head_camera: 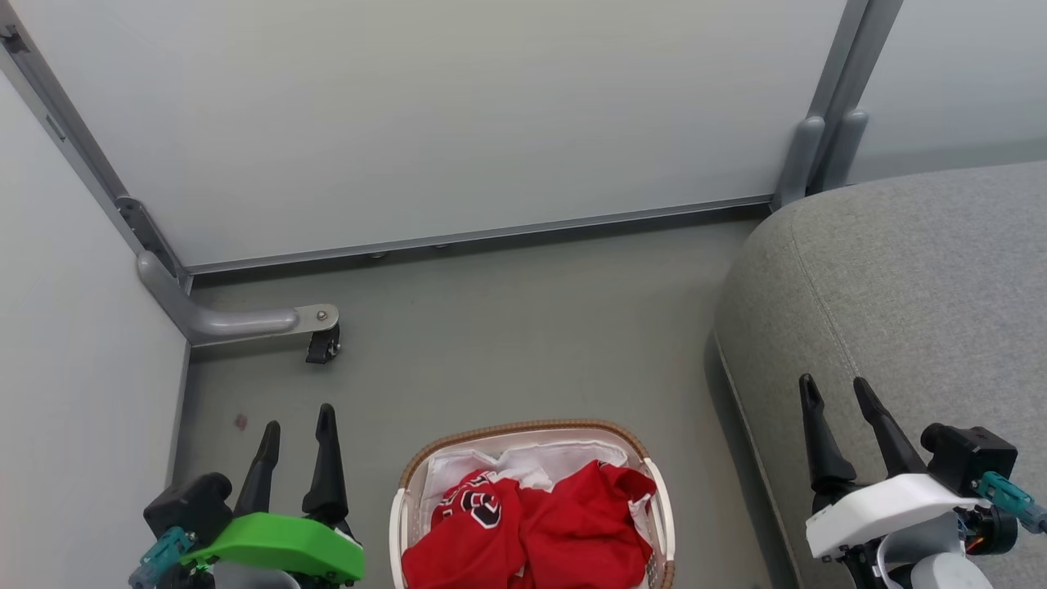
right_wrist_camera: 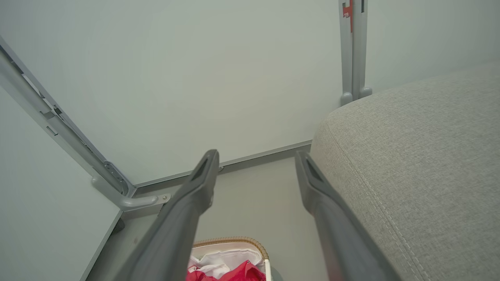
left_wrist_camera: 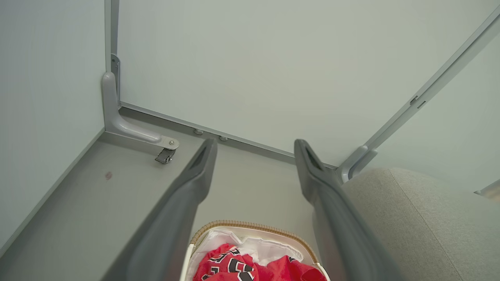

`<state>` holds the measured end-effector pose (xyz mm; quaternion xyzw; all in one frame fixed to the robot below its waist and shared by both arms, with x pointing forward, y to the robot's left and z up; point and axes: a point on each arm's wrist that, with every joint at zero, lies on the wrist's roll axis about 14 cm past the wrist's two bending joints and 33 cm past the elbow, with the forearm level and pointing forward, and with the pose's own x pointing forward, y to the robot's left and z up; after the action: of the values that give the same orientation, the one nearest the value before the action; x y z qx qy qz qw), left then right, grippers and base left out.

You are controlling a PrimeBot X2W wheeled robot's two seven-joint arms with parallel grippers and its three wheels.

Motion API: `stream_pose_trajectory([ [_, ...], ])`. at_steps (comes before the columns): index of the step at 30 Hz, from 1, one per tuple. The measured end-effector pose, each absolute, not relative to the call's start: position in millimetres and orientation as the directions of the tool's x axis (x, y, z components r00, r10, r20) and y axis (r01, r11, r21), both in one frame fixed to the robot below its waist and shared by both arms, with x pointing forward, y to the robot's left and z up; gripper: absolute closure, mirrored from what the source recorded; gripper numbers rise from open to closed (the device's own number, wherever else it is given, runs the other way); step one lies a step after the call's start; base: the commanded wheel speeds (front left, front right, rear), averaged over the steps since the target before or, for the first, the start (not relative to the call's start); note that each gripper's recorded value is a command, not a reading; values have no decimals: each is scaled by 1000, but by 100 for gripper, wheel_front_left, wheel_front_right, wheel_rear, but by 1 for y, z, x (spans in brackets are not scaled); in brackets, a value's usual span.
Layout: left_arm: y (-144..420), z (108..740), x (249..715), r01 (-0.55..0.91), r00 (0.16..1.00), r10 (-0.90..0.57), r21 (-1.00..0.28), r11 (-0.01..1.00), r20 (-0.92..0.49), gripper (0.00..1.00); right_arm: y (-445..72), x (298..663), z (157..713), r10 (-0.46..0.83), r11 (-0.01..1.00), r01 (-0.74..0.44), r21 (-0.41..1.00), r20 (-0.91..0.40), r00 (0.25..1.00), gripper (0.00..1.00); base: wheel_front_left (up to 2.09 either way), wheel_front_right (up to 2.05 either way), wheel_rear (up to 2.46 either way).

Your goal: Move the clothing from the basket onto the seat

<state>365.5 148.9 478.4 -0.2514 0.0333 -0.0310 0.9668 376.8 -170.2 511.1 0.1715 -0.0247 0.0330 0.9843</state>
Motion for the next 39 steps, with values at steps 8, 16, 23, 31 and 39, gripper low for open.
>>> stream_pose_trajectory([
  [8,146,472,362,52,994,-86,-428,902,-61,0,-168,377,508,70,960,-83,267,58,996,0,0,0,0],
  [16,143,467,360,64,993,-96,-375,925,-68,0,-165,376,505,86,976,-96,198,55,995,0,0,0,0],
  [23,143,462,358,67,992,-99,-344,937,-77,0,-162,375,504,102,984,-109,144,56,993,0,0,0,0],
  [31,141,455,356,74,990,-107,-305,949,-92,0,-159,375,503,118,989,-122,81,59,991,0,0,0,0],
  [39,138,451,354,90,988,-120,-270,959,-98,0,-156,374,501,135,990,-137,25,58,989,0,0,0,0],
])
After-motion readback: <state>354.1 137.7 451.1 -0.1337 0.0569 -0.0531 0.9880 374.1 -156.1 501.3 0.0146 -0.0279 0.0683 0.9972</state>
